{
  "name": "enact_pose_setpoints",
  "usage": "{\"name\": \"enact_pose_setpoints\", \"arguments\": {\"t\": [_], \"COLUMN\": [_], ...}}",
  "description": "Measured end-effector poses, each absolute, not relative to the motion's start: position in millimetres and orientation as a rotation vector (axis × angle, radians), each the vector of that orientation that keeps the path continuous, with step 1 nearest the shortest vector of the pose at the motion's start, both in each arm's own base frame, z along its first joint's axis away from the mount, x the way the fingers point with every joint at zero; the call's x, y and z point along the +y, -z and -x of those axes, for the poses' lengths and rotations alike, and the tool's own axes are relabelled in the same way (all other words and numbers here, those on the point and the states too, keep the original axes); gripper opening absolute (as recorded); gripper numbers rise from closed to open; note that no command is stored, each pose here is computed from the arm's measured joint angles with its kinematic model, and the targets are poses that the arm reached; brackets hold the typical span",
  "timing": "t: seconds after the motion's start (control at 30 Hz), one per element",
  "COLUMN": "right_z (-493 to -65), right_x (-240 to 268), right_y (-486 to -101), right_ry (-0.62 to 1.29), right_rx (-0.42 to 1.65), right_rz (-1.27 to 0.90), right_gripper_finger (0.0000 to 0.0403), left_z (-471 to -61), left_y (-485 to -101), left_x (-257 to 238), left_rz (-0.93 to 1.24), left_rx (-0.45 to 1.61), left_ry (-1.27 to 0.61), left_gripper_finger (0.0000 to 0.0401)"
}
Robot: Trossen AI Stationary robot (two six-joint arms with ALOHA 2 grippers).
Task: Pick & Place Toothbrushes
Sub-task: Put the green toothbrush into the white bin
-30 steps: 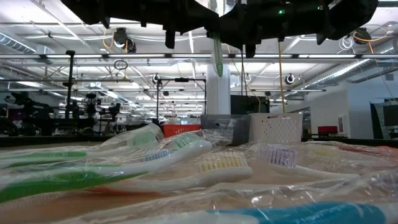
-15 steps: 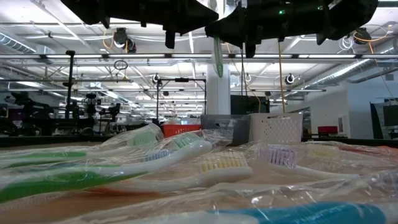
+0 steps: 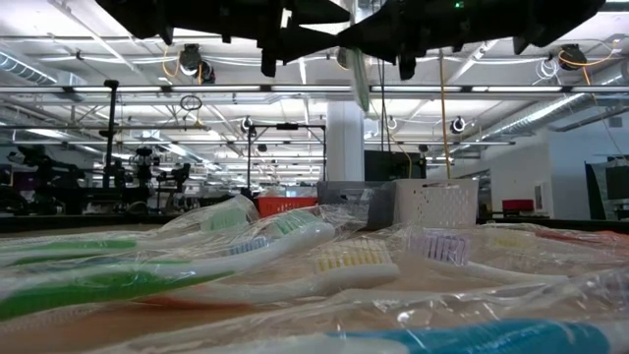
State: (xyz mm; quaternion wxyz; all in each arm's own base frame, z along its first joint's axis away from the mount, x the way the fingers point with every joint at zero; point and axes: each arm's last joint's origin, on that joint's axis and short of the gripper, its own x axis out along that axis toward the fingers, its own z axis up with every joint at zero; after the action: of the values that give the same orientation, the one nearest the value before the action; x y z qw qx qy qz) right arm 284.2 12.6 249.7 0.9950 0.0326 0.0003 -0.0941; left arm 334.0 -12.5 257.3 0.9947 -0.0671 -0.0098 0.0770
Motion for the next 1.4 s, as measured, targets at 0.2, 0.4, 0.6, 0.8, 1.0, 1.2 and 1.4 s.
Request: {"name": "enact_pose_setpoints", "arguments": {"t": [0.2,0.4,0.6,0.8,1.0,1.2,1.4], "right_z": [-266,-245,-233,-224,-210,-196,-187], "right_x": [10,-5,-36,-68,-99,-124,-147], "right_y": [-257,-265,-267,-263,-256,-253,-242], "right_ry": [0.246,0.439,0.584,0.722,0.856,0.907,0.916], "right_rx": [0.103,0.175,0.203,0.245,0.323,0.348,0.397], "right_rz": [-0.051,-0.017,-0.063,-0.078,-0.096,-0.14,-0.219], "right_gripper_finger": [0.0014,0.0014,0.0014,0.0014,0.0014,0.0014,0.0014], "left_z": [-334,-334,-333,-333,-333,-333,-333], "left_y": [-257,-257,-257,-256,-256,-257,-257], "left_x": [-17,-21,-26,-26,-26,-26,-26], "left_rz": [0.135,0.146,0.163,0.169,0.171,0.172,0.172], "left_rx": [-0.019,-0.017,-0.016,-0.011,-0.011,-0.012,-0.012], "left_ry": [-0.142,-0.129,-0.116,-0.113,-0.114,-0.114,-0.114], "left_gripper_finger": [0.0252,0.0259,0.026,0.026,0.026,0.026,0.026]}}
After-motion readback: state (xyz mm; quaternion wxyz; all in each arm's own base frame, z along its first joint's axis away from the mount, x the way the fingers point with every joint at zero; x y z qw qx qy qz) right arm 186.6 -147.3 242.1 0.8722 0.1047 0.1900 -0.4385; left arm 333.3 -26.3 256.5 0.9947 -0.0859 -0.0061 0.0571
